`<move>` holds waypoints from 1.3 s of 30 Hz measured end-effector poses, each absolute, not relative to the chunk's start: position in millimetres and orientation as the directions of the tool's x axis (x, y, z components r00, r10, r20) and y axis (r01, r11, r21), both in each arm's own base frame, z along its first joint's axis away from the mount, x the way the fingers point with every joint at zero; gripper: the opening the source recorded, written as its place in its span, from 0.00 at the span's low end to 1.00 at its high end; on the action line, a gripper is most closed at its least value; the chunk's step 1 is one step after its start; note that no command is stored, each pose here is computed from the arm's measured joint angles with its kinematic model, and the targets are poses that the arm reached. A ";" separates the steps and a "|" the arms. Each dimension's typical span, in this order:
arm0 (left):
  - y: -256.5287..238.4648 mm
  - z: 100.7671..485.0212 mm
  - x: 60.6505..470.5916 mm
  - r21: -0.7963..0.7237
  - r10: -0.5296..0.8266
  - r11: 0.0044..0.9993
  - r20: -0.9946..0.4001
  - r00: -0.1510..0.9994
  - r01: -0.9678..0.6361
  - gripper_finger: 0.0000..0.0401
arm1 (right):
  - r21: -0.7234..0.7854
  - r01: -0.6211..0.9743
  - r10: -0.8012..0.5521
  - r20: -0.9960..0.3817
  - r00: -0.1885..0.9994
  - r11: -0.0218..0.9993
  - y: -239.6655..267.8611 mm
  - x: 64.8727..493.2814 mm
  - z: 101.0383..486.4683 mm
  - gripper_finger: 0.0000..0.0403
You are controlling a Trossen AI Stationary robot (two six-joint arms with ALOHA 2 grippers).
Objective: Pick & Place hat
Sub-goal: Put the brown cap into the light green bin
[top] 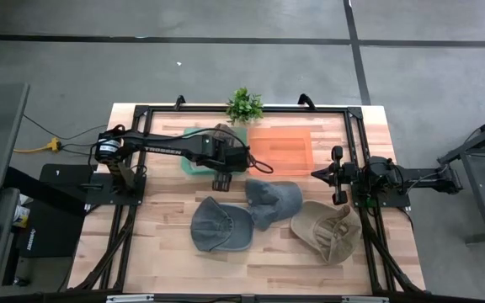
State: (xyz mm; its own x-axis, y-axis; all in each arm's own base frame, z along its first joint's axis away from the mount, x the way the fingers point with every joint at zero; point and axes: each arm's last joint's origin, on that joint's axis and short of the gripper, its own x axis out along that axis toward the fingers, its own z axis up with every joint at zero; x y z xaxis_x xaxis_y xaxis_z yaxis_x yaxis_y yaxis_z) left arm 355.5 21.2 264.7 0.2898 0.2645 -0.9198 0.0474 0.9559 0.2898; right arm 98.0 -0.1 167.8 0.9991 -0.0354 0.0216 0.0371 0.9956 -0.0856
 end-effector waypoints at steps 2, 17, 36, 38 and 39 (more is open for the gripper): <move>20.5 264.6 355.8 0.256 0.239 0.966 -0.925 0.295 0.021 0.62 | -0.086 0.038 -0.036 0.022 0.999 0.996 -0.1 98.0 167.8 0.00; 14.1 295.7 342.9 0.033 0.089 0.990 -0.899 0.428 -0.136 0.62 | -0.086 0.037 -0.036 0.021 0.999 0.996 -0.1 98.0 167.8 0.00; -50.6 337.6 315.8 0.030 0.139 0.981 -0.792 0.594 -0.189 0.62 | -0.086 0.037 -0.035 0.021 0.999 0.996 -0.1 98.0 167.7 0.00; -55.3 335.5 315.5 0.030 0.147 0.978 -0.794 0.590 -0.204 0.62 | -0.086 0.037 -0.035 0.021 0.999 0.996 -0.1 98.0 167.8 0.00; -57.4 335.9 315.1 0.031 0.155 0.977 -0.790 0.594 -0.212 0.62 | -0.086 0.037 -0.035 0.022 0.999 0.996 -0.1 98.0 167.8 0.00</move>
State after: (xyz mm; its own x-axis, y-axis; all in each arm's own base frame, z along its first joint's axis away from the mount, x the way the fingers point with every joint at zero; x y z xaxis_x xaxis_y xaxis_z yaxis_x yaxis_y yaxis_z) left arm 315.1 -57.4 335.9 0.5936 0.1546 -0.7898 -0.2125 0.9767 0.0315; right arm 98.0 -0.1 167.8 0.9992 -0.0351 0.0215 0.0368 0.9956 -0.0856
